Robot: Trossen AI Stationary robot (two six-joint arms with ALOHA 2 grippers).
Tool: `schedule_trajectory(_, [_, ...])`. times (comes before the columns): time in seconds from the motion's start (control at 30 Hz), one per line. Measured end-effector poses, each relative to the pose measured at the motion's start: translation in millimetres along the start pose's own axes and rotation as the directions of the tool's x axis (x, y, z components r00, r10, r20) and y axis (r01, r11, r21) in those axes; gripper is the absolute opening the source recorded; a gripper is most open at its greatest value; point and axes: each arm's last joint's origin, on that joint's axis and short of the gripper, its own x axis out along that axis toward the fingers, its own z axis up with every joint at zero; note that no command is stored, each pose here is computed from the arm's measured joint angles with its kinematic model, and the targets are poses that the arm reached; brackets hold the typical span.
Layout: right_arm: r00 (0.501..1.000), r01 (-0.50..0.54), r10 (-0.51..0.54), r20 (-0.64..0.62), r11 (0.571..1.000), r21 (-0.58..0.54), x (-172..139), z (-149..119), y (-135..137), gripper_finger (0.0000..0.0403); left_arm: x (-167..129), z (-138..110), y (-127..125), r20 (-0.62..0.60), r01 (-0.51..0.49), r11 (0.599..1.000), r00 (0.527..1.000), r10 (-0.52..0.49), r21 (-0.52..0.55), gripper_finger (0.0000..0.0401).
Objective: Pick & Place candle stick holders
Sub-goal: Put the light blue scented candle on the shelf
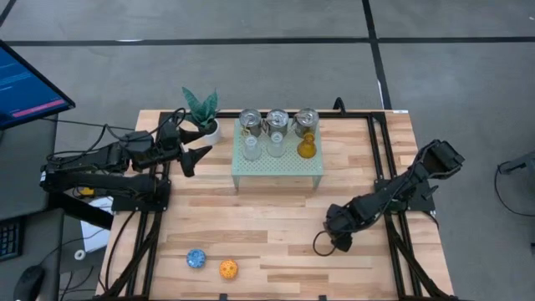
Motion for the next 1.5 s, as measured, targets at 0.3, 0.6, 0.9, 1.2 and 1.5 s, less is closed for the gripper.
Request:
schedule_trajectory(0.3, [0.999, -0.039, 0.040, 0.023, 0.999, -0.022, -15.7, 14.1, 6.6, 0.0287, 0.0, 0.0, 0.0, 0.000, 0.001, 1.000, 1.000, -0.001, 0.000, 0.0296])
schedule_trajectory(0.6, [0.998, -0.064, 0.065, 0.015, 0.996, -0.064, -36.3, 26.7, 11.4, 0.0287, 0.0, 0.1, -0.2, 0.001, 0.005, 1.000, 1.000, -0.005, 0.000, 0.0296])
schedule_trajectory(0.9, [0.991, -0.117, 0.127, 0.046, 0.978, -0.172, -107.8, 54.9, 20.6, 0.0287, -0.1, 0.2, -0.1, 0.001, 0.005, 1.000, 1.000, -0.005, 0.000, 0.0296])
schedule_trajectory(1.2, [0.976, -0.034, 0.054, 0.212, 0.995, -0.095, -185.6, 98.2, -19.8, 0.0287, -0.1, 0.1, -0.1, 0.000, 0.005, 1.000, 1.000, -0.005, 0.000, 0.0296])
schedule_trajectory(1.5, [0.954, -0.072, 0.031, 0.300, 0.989, 0.126, -217.0, 132.2, -76.5, 0.0287, 0.0, 0.0, -0.1, 0.000, 0.005, 1.000, 1.000, -0.005, 0.000, 0.0296])
